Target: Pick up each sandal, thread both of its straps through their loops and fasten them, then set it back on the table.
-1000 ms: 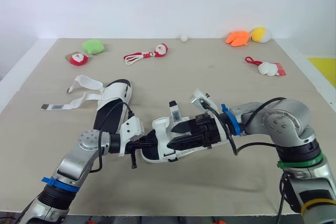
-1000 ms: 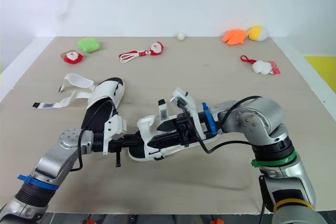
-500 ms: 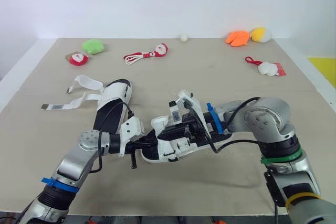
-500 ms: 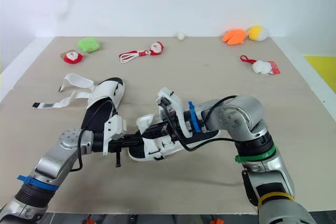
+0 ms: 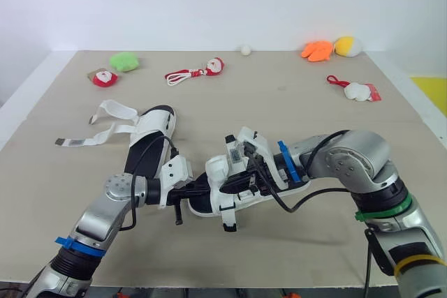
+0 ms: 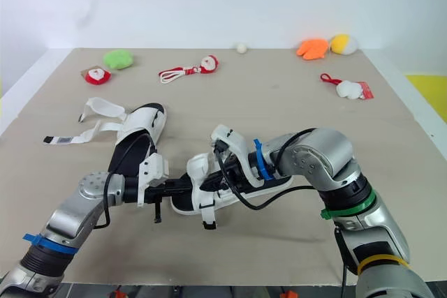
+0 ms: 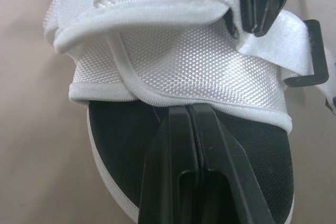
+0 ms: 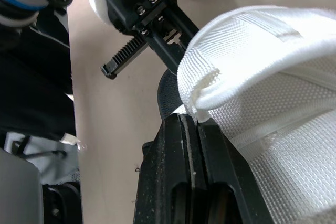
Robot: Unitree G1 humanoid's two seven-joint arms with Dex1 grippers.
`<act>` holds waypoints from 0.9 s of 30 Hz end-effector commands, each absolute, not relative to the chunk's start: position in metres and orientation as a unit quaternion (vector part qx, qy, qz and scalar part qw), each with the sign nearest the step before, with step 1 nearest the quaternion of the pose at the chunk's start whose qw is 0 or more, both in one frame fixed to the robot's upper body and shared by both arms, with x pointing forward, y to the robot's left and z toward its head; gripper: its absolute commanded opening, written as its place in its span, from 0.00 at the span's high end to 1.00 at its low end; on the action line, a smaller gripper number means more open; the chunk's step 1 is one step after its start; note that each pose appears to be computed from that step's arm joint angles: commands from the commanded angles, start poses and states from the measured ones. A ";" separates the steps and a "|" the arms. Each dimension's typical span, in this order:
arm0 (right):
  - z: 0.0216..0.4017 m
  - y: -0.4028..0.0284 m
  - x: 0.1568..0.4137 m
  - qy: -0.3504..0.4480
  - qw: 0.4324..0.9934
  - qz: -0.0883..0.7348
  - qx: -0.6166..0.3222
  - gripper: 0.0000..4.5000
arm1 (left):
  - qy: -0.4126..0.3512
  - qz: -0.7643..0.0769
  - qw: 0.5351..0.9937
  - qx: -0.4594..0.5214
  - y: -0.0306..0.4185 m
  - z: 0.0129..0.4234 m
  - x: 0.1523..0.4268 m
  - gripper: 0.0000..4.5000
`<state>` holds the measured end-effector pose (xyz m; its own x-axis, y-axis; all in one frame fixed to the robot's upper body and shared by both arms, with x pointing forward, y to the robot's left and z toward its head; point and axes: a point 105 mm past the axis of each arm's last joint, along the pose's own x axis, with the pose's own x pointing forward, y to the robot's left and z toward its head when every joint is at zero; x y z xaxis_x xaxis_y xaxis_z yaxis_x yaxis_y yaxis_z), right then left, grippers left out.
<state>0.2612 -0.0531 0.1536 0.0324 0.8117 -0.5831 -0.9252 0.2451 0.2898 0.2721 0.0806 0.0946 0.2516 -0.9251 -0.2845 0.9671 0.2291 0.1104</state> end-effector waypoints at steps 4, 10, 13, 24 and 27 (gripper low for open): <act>0.163 -0.051 0.249 0.305 0.696 0.643 -0.097 0.98 | 0.142 -0.609 0.770 0.126 0.083 0.065 0.265 1.00; 0.162 -0.047 0.247 0.300 0.694 0.646 -0.103 0.98 | 0.142 -0.609 0.770 0.126 0.083 0.065 0.265 1.00; 0.159 -0.045 0.247 0.296 0.697 0.643 -0.116 0.98 | 0.142 -0.609 0.770 0.126 0.083 0.066 0.265 1.00; 0.140 -0.050 0.245 0.298 0.695 0.629 -0.182 0.98 | 0.142 -0.609 0.771 0.124 0.082 0.065 0.265 1.00; 0.142 -0.051 0.245 0.298 0.692 0.633 -0.177 0.98 | 0.143 -0.609 0.770 0.124 0.082 0.065 0.265 1.00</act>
<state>0.2522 -0.0476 0.1476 0.0559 0.7849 -0.6171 -0.9825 0.1532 0.1059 0.2726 0.0804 0.0946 0.2456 -0.9261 -0.2863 0.9687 0.2234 0.1083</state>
